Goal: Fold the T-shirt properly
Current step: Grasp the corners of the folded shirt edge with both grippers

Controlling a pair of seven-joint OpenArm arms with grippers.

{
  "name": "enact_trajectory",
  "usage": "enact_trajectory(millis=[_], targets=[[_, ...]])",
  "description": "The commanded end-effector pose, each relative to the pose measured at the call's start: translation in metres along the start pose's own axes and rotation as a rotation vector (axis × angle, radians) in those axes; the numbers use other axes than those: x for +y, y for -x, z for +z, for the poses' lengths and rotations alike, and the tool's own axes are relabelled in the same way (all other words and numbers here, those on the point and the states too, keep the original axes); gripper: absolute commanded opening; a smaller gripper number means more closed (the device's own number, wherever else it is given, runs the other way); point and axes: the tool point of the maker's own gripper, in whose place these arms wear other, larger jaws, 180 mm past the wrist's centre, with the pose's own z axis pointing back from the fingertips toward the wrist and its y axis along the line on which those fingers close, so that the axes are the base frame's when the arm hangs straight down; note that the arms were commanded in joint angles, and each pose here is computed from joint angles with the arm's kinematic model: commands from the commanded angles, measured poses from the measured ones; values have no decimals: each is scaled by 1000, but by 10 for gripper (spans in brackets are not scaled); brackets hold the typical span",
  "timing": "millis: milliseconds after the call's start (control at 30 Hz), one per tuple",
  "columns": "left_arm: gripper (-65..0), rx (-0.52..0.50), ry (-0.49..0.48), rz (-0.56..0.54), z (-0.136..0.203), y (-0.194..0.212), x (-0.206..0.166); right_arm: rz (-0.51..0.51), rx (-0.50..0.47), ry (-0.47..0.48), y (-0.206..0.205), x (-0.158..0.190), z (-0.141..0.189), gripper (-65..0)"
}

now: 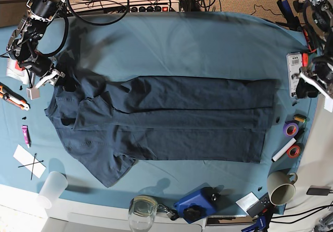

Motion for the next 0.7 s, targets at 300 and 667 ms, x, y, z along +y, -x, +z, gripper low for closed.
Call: enact_trajectory(millis=[300, 667], targets=[[-407, -38, 148, 249, -41, 3, -25, 12, 104, 48, 17, -9, 4, -358], [-407, 79, 195, 351, -71, 42, -20, 13, 108, 48, 18, -9, 4, -358]])
